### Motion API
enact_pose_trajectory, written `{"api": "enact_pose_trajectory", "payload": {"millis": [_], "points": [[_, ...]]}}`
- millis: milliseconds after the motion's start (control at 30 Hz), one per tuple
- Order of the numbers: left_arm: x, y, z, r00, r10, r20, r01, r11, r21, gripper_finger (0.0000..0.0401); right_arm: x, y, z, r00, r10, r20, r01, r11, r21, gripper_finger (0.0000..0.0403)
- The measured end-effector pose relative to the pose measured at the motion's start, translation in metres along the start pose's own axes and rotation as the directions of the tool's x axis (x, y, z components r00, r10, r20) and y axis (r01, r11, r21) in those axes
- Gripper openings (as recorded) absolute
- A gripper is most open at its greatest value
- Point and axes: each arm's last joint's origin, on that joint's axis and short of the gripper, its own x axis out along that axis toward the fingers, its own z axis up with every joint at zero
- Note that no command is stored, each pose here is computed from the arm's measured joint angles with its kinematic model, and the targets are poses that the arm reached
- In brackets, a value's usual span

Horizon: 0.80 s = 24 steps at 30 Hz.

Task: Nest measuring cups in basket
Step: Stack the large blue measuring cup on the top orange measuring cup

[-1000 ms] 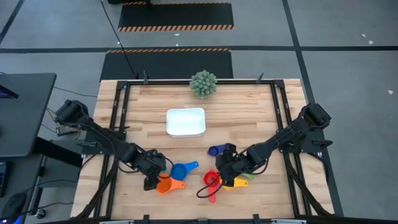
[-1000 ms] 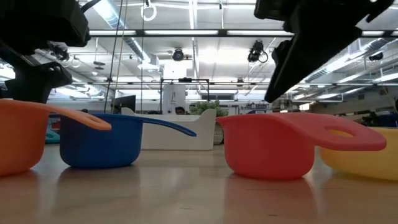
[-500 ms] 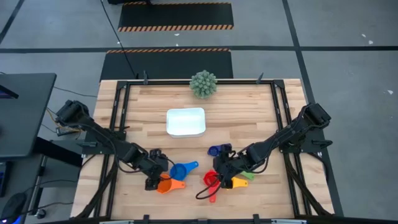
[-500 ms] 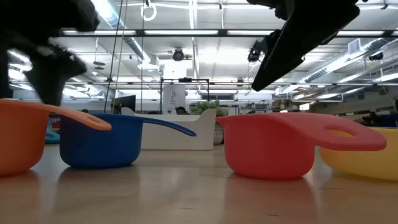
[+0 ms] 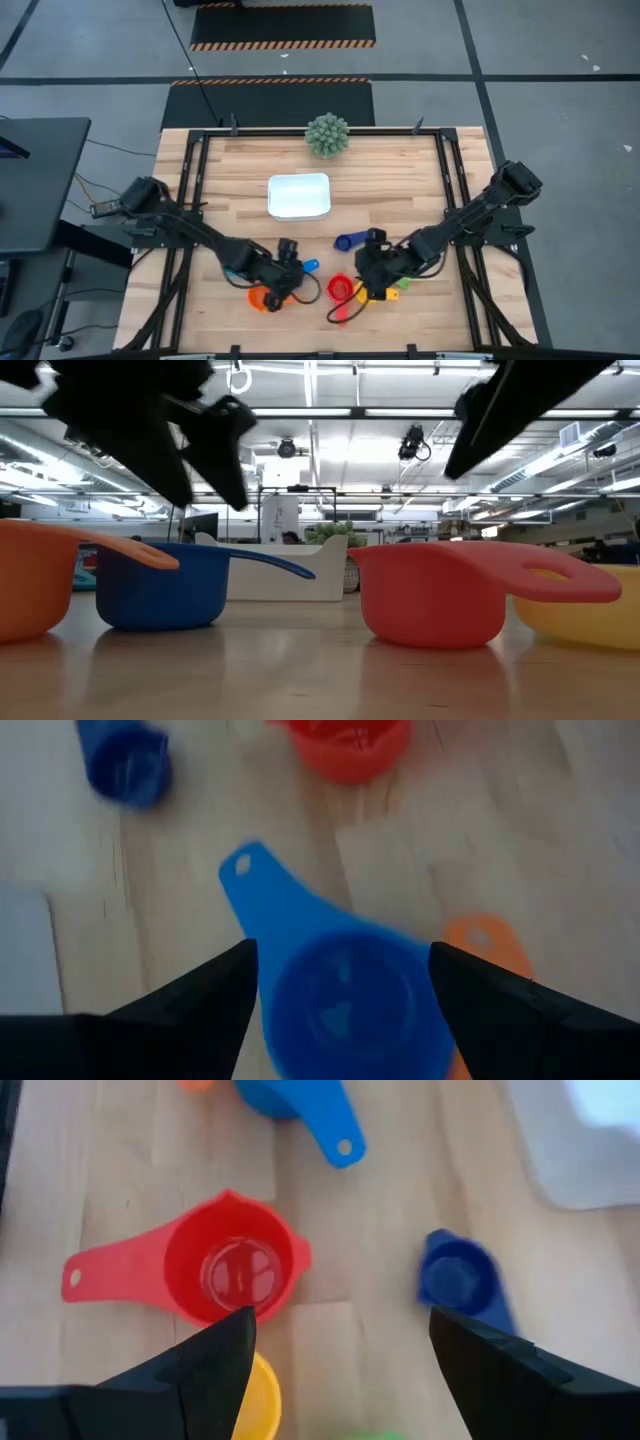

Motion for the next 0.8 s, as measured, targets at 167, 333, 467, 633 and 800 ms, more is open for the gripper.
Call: {"api": "enact_pose_trajectory", "payload": {"millis": [167,333,467,633,800], "points": [[0.027,-0.004,0.019,1.0,0.003,0.013,-0.004,0.995,0.096,0.0297,-0.025,0.0,-0.005,0.996,-0.068,0.054,0.068,0.998,0.014,0.0306],[0.042,-0.01,0.034,1.0,0.004,0.013,-0.006,0.982,0.191,0.0297,-0.038,0.001,-0.012,0.991,-0.118,0.069,0.117,0.993,0.022,0.0306],[0.053,-0.013,0.047,1.0,0.006,0.008,-0.007,0.97,0.242,0.0297,-0.043,0.002,-0.018,0.987,-0.147,0.063,0.146,0.989,0.014,0.0306],[0.06,-0.014,0.058,0.999,0.014,-0.042,-0.001,0.957,0.29,0.0297,-0.048,0.003,-0.025,0.98,-0.192,0.06,0.192,0.981,0.003,0.0306],[0.053,-0.016,0.069,1.0,0.011,-0.027,-0.003,0.956,0.294,0.0297,-0.052,0.0,-0.032,0.975,-0.211,0.075,0.212,0.977,0.0,0.0306]]}}
